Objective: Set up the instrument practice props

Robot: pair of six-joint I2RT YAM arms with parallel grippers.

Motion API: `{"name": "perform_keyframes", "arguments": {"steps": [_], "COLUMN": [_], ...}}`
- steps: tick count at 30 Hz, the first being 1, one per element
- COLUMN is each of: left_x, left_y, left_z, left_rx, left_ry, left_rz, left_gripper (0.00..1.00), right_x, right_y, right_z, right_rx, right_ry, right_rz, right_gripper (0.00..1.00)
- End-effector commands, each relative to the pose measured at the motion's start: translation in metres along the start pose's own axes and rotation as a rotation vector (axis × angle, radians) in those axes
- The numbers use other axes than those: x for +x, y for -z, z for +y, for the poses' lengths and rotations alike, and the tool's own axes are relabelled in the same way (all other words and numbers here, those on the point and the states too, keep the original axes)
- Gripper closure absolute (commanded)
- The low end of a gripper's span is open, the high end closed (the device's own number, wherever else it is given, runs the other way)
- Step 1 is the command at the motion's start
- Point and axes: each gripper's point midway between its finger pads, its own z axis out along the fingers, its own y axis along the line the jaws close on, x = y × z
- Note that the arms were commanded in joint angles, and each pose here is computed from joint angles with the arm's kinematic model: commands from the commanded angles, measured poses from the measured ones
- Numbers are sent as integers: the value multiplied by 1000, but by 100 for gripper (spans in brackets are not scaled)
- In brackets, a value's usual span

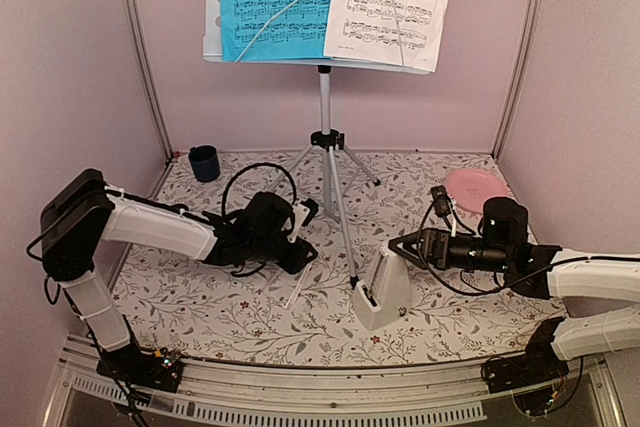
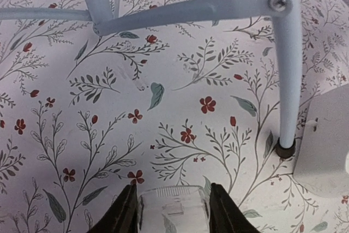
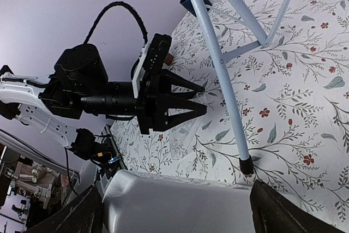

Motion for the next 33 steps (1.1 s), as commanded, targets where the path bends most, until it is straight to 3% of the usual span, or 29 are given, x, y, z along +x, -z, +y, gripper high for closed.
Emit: {"name": "perform_keyframes", "arguments": {"steps": [1,5,11,17,21,27,31,33], "left_x": [7,14,4,-5,-17,-17,-10,-6], "left_y": [-11,-17,-14,-1,25,53,55,54], "left_z": [19,25,27,25,3,-39,-70,-85], "left_rx": [-58,-36,-27,-18,98,284,369,411], "left_ry": [-11,16,13,-9,-55,-155,-243,-267], "left_rz": [41,53,14,-41,-154,-278,-300,-307], "left_gripper": [88,79,50,37,38,48,56,59], "right_x": [41,25,-1,-5,13,85,113,115], "right_y": [3,6,16,26,43,65,68,60], "right_z": [-38,-27,-4,1,-15,-53,-65,-64], "right_rx": [149,146,120,138,209,287,306,271], "right_ry": [-36,-18,33,25,-43,-283,-331,-340], "right_rz": [154,125,68,60,78,179,215,204], "right_gripper": [4,1,1,1,0,27,41,44]}}
